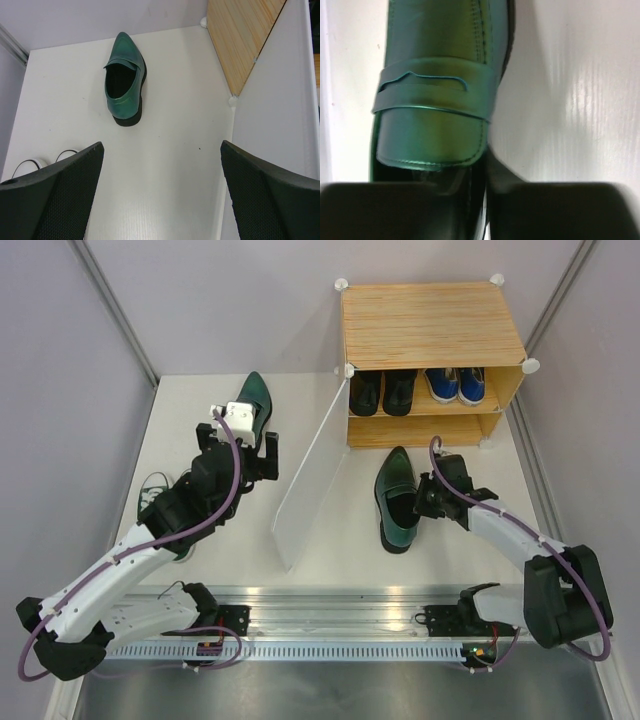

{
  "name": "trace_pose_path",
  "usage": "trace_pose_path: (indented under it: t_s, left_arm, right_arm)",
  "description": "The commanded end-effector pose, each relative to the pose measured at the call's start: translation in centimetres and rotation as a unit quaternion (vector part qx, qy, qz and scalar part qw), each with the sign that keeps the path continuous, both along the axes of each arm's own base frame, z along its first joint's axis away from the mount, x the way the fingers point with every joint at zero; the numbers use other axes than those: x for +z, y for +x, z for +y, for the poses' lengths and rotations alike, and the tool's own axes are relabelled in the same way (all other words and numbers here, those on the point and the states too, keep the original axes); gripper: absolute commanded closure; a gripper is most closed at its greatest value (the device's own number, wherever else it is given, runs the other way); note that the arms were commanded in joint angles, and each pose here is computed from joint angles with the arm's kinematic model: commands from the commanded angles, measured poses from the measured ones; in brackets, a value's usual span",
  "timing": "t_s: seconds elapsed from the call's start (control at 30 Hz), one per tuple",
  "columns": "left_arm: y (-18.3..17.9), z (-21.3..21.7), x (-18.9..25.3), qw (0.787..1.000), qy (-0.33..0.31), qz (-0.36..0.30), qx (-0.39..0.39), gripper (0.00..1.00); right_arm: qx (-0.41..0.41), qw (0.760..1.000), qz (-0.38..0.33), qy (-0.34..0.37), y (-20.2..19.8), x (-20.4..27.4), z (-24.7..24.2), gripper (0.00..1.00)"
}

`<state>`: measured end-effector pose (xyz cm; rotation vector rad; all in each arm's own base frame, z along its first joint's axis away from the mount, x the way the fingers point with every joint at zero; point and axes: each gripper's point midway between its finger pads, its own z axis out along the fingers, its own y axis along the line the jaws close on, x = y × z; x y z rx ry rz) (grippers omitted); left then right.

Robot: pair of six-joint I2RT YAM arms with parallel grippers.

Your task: Place and organize the shoes in the shoe cabinet

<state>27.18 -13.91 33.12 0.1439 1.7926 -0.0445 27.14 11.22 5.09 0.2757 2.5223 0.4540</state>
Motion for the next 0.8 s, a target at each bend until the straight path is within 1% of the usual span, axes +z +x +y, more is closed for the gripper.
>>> trace_pose_path:
  t_s: [0.0,0.03,0.07,0.17,0.37,0.47,0.7,0.77]
  left_arm:
    - [0.3,-0.4,0.7,1.0,-0.022,-0.013,-0.002,0.0]
    - [0.3,-0.4,0.6,1.0,-0.019,-0.013,-0.001,0.0]
    - [0.3,-0.5,0.6,1.0,-0.02,-0.012,-0.002,0.0]
    - [0.3,-0.6,0.5,1.0,-0.019,-0.011,-0.006,0.0]
    - [0.3,-0.7,0.3,1.0,-0.017,-0.01,-0.008,0.0]
    - [0.4,-0.8,0.3,1.0,-0.017,-0.01,-0.009,0.0]
    - [0.4,-0.9,0.2,1.0,-0.016,-0.01,-0.012,0.0]
    - [0.3,-0.8,0.2,1.0,-0.015,-0.01,-0.013,0.0]
  right_arm:
    - [0.006,1.0,-0.022,-0.014,1.7,0.7,0.2,0.91]
    - [0.008,1.0,-0.026,-0.012,1.9,1.0,0.3,0.97]
    - [0.008,0.999,-0.035,-0.01,2.1,1.5,0.4,0.99]
    - [0.006,0.998,-0.063,-0.002,2.6,3.3,0.5,0.99]
    - [0.003,0.995,-0.094,0.016,3.3,5.2,0.9,0.99]
    - [0.019,0.994,-0.108,0.024,3.8,6.0,1.5,0.99]
    - [0.013,0.989,-0.146,0.021,6.9,8.5,1.8,0.99]
    - [0.01,0.989,-0.147,0.023,8.1,8.4,2.2,0.99]
